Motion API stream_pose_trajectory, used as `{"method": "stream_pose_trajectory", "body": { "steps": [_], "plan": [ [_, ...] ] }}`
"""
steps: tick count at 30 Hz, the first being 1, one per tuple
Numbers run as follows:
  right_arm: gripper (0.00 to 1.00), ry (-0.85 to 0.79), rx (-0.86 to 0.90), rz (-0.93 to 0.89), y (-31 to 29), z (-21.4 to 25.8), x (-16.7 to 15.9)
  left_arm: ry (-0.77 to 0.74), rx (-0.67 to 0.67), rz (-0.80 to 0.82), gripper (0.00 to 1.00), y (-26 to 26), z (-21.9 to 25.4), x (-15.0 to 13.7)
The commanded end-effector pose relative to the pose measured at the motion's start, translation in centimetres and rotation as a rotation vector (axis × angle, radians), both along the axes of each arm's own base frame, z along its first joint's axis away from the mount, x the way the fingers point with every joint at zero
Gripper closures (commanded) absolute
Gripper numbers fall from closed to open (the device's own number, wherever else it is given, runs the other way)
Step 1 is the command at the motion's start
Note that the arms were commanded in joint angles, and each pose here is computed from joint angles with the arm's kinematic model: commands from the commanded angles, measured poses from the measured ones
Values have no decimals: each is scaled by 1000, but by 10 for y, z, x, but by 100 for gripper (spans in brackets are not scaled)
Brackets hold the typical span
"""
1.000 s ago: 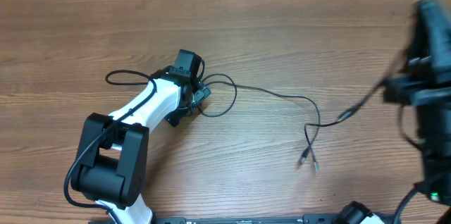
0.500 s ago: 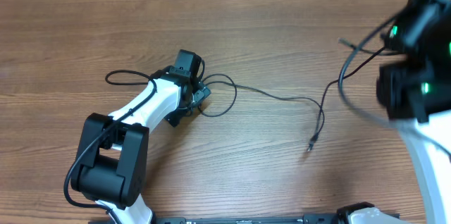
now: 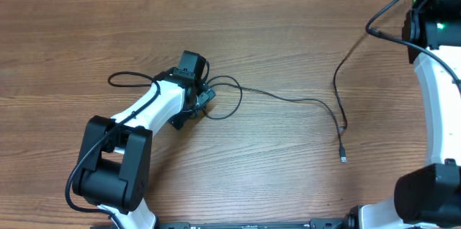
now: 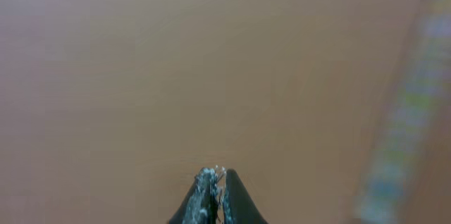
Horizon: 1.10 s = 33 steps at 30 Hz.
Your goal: Untangle cables
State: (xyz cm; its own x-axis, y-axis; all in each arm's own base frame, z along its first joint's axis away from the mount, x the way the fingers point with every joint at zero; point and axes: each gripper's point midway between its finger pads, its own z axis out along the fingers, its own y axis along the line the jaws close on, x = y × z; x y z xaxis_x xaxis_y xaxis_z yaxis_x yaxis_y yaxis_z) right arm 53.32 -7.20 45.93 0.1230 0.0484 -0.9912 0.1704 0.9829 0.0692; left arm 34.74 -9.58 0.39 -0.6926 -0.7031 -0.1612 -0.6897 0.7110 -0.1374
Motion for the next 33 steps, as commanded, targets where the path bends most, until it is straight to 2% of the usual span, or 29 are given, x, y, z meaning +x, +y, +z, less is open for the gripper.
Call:
{"method": "stream_pose_trajectory", "body": {
  "steps": [1, 4, 8, 14, 17, 20, 21, 23, 26, 30, 33],
  "plan": [
    [96, -211, 71, 339, 58, 66, -23, 67, 22, -6, 1, 7, -19, -16],
    [96, -318, 74, 237, 40, 90, -31, 68, 22, -6, 1, 7, -19, -16],
    [96, -357, 56, 77, 14, 97, -36, 67, 22, -6, 0, 7, -19, -16],
    [96, -360, -276, -151, -10, 106, -41, 67, 22, -6, 1, 7, -19, -16],
    [96, -362, -348, -313, -65, 98, -40, 67, 22, -6, 1, 7, -19, -16],
    [96, -264, -361, -452, -127, 73, -37, 67, 22, -6, 0, 7, -19, -16],
    [96, -210, -351, -472, -144, 60, -33, 67, 22, -6, 1, 7, -19, -16],
    [96, -6, -224, -489, -194, -5, -18, 67, 22, -6, 0, 7, -19, -16],
    [96, 252, -76, -426, -224, -104, -2, 67, 22, -6, 0, 7, -19, -16],
    [96, 579, 44, -251, -212, -235, 14, 67, 22, -6, 0, 7, -19, -16],
    [96, 691, 92, -136, -181, -287, 26, 67, 22, -6, 1, 7, -19, -16]
  ]
}}
